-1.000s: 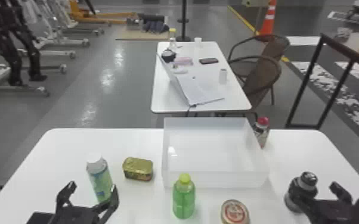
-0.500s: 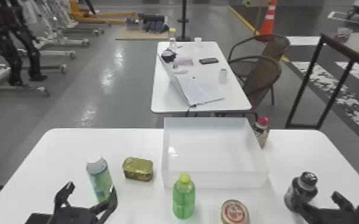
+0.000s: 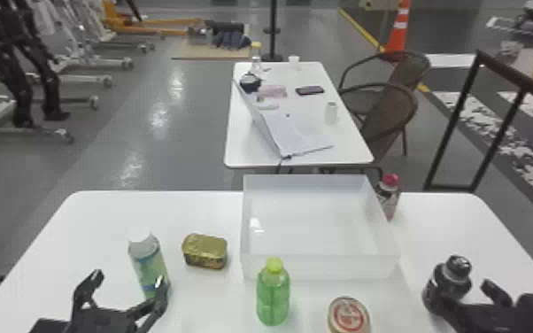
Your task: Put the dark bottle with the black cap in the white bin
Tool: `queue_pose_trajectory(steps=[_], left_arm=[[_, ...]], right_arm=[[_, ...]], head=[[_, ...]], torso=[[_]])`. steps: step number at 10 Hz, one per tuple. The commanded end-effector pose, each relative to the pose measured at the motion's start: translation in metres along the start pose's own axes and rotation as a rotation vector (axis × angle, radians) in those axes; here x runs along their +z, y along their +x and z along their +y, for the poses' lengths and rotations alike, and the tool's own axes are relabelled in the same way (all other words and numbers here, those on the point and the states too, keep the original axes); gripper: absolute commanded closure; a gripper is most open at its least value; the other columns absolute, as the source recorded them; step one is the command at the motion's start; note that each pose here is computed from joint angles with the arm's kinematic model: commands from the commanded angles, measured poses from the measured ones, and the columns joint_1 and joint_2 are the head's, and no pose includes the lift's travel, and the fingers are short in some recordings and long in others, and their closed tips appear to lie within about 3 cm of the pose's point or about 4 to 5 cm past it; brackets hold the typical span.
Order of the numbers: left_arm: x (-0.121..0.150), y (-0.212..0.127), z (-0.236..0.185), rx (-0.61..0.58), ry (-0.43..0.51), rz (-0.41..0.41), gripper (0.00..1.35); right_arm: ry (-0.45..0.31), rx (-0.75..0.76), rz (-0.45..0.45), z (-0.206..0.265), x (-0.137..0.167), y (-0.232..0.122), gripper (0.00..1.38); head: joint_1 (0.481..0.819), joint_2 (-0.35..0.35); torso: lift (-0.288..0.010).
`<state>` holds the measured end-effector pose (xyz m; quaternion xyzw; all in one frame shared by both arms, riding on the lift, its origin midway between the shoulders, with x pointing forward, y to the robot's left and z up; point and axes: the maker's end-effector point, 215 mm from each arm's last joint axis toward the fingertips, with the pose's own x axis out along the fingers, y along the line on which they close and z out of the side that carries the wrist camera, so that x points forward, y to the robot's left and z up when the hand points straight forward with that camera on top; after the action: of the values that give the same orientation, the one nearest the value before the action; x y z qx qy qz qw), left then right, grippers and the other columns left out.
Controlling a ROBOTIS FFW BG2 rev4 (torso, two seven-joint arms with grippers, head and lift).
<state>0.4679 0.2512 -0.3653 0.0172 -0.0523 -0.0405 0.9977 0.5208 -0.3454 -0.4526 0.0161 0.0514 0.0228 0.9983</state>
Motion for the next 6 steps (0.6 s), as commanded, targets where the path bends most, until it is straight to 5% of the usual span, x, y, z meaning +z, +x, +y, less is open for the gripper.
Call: queue_pose_trajectory(steps=[1,3,6], left_arm=[[0.000,0.000,0.002,0.002,0.004,-0.002,0.15],[0.001,0.000,0.003,-0.001,0.009,-0.004,0.15],[0.001,0.002,0.002,-0.009,0.012,-0.005,0.15]], right_arm=[[-0.009,0.015,0.001,0.002,0.002,0.009,0.22],[-0.015,0.028,0.006,0.006,0.004,0.010,1.10],[0.015,0.044,-0.047,0.021,0.033,-0.005,1.12]], head=[[0.549,0.000],[0.549,0.000],[0.549,0.000]], torso=[[-0.100],[-0.100],[-0.100]])
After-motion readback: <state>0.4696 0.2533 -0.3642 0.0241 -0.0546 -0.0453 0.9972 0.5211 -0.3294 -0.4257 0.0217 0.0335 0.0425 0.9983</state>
